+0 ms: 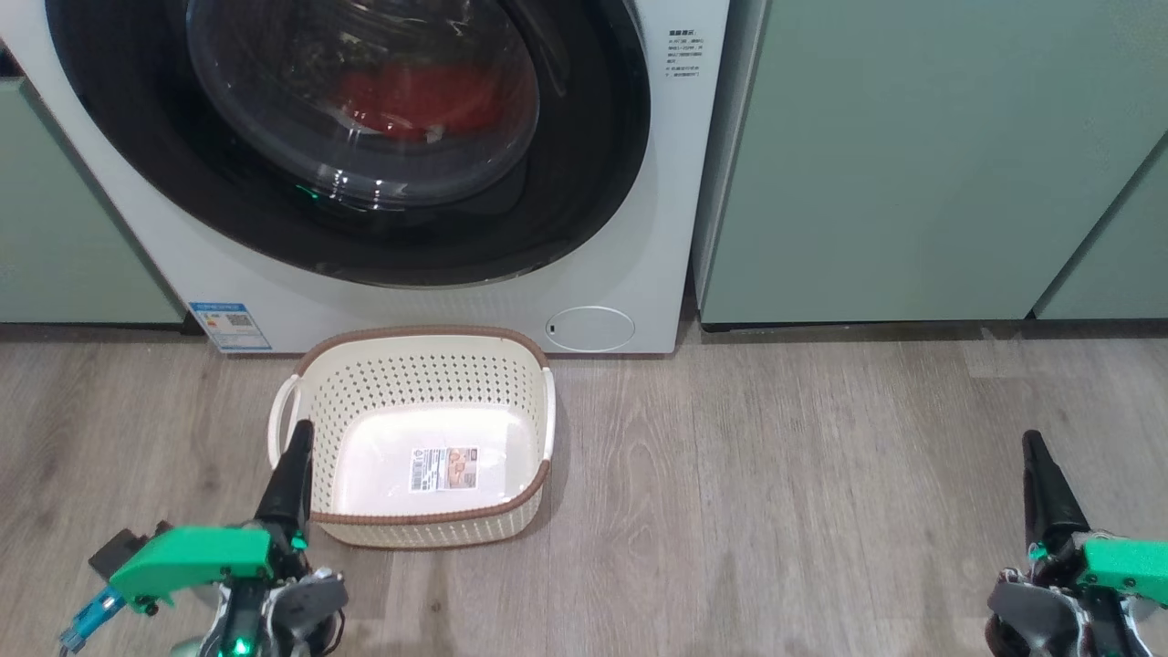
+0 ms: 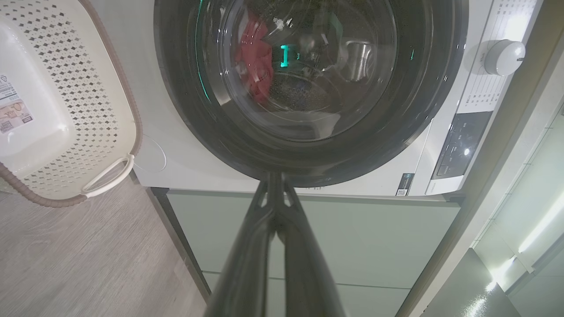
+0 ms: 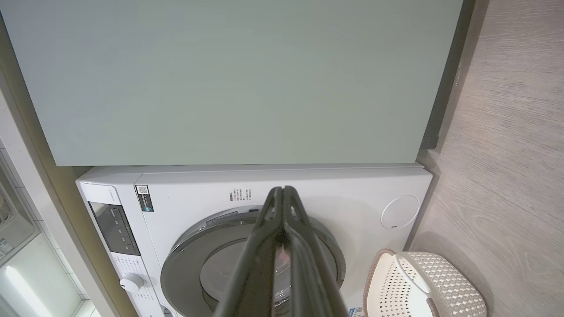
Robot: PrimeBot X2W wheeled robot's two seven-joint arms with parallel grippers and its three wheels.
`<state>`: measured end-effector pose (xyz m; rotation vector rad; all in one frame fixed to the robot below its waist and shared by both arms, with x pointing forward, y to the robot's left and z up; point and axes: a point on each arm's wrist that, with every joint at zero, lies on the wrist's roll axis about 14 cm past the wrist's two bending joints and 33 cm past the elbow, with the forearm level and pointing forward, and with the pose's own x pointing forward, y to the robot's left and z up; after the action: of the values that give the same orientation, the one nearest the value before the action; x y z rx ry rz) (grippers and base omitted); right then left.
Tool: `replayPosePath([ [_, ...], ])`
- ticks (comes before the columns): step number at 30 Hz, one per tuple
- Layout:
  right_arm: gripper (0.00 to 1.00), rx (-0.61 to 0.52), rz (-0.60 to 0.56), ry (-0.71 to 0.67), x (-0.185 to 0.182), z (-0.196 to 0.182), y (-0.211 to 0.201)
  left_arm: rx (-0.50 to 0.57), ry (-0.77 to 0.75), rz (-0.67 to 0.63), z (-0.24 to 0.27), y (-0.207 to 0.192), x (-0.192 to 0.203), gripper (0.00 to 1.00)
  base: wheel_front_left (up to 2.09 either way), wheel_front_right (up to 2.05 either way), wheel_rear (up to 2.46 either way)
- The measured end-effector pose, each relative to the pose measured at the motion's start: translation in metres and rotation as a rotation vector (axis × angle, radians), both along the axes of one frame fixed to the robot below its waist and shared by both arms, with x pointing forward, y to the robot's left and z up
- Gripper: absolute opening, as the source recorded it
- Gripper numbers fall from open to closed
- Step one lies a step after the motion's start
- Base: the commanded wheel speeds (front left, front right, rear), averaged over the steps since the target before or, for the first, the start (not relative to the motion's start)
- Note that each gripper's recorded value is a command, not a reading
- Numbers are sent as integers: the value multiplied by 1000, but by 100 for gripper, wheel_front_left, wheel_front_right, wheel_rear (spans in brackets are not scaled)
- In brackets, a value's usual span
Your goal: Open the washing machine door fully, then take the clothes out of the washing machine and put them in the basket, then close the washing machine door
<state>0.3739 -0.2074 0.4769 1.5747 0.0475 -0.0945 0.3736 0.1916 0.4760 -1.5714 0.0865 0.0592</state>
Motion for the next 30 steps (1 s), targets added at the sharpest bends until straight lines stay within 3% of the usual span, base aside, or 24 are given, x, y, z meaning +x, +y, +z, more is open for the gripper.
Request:
replayPosePath([
  [30, 0, 0, 0, 0, 0, 0, 0, 0, 0, 0, 0, 0, 0, 0, 0, 0, 0],
])
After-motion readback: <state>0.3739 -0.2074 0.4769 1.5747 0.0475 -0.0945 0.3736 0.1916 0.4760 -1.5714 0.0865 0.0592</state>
